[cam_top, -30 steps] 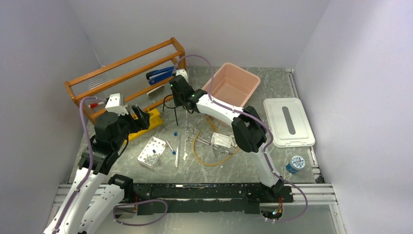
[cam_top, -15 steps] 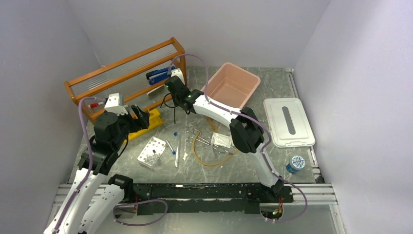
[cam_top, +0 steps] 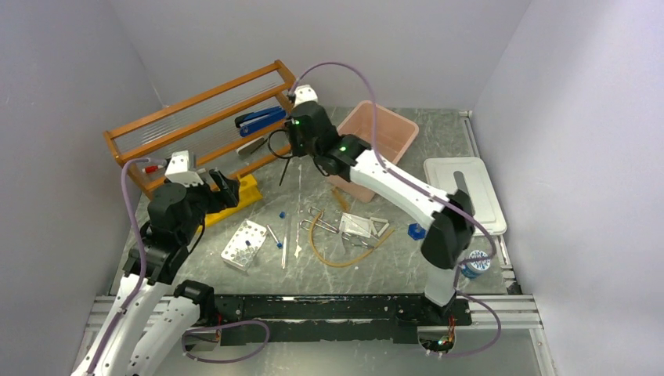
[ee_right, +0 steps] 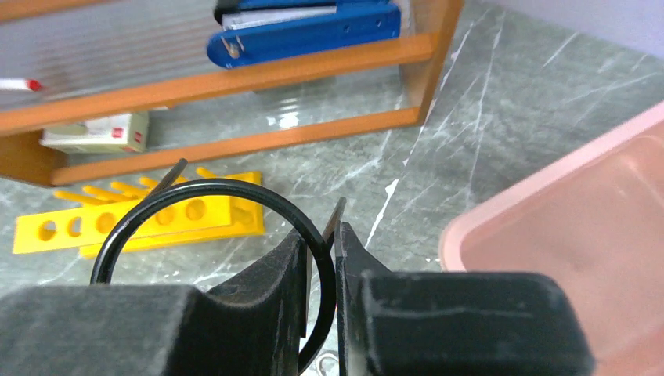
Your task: Organize the chemistry lab equipment
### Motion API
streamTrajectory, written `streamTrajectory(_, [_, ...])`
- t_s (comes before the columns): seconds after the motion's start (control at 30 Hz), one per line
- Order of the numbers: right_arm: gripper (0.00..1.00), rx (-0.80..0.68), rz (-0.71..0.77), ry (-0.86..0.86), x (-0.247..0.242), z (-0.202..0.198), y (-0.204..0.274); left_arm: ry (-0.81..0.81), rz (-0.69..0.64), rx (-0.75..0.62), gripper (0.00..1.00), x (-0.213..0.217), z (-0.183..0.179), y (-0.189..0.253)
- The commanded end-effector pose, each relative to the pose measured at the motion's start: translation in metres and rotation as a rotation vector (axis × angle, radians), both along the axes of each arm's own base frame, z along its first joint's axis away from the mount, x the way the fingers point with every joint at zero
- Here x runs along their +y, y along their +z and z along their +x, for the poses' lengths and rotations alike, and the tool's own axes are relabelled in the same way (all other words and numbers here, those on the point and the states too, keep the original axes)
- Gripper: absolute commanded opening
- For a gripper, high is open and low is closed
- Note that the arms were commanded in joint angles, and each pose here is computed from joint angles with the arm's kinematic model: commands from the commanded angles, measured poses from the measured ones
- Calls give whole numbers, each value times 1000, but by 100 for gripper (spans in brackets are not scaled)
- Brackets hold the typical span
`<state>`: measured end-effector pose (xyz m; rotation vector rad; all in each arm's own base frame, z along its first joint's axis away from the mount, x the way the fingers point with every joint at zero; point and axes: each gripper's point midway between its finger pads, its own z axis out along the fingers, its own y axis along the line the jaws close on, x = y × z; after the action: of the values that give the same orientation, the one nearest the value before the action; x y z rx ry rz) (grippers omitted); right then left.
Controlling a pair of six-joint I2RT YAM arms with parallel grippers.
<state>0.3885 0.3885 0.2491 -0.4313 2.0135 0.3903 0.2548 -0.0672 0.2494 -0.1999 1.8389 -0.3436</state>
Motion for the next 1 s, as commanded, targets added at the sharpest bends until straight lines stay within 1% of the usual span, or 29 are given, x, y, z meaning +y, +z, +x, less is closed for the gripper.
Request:
streamTrajectory(0.0, [6,-73,77,-55,-31,-10,54,-70,-45,-93,88,-14,2,29])
streamTrajectory(0.13, [6,-110,93,-176,-78,9,79,-235,-70,-115,85,-44,0,54])
streamTrajectory(0.23, [5,-110,99,-294,-126,36,86,-270,-66,-125,85,-50,2,60])
streamTrajectory(0.37, [4,-89,66,-428,-188,67,77,-302,-74,-158,86,-57,7,67])
streamTrajectory(0.47, [4,-45,17,-510,-227,85,54,-317,-72,-157,86,-61,13,64])
streamTrajectory(0.57, [4,9,-17,-522,-243,96,26,-323,-63,-137,86,-64,19,54])
streamTrajectory(0.7, [4,85,-70,-507,-244,104,-11,-320,-47,-111,85,-64,24,42])
streamTrajectory(0.77, [2,127,-93,-502,-243,107,-30,-315,-37,-103,86,-63,25,36])
streamTrajectory(0.83, [0,165,-119,-519,-248,110,-46,-301,-27,-92,86,-60,26,30])
streamTrajectory(0.97, [0,207,-173,-568,-258,114,-71,-287,-18,-76,86,-58,28,23])
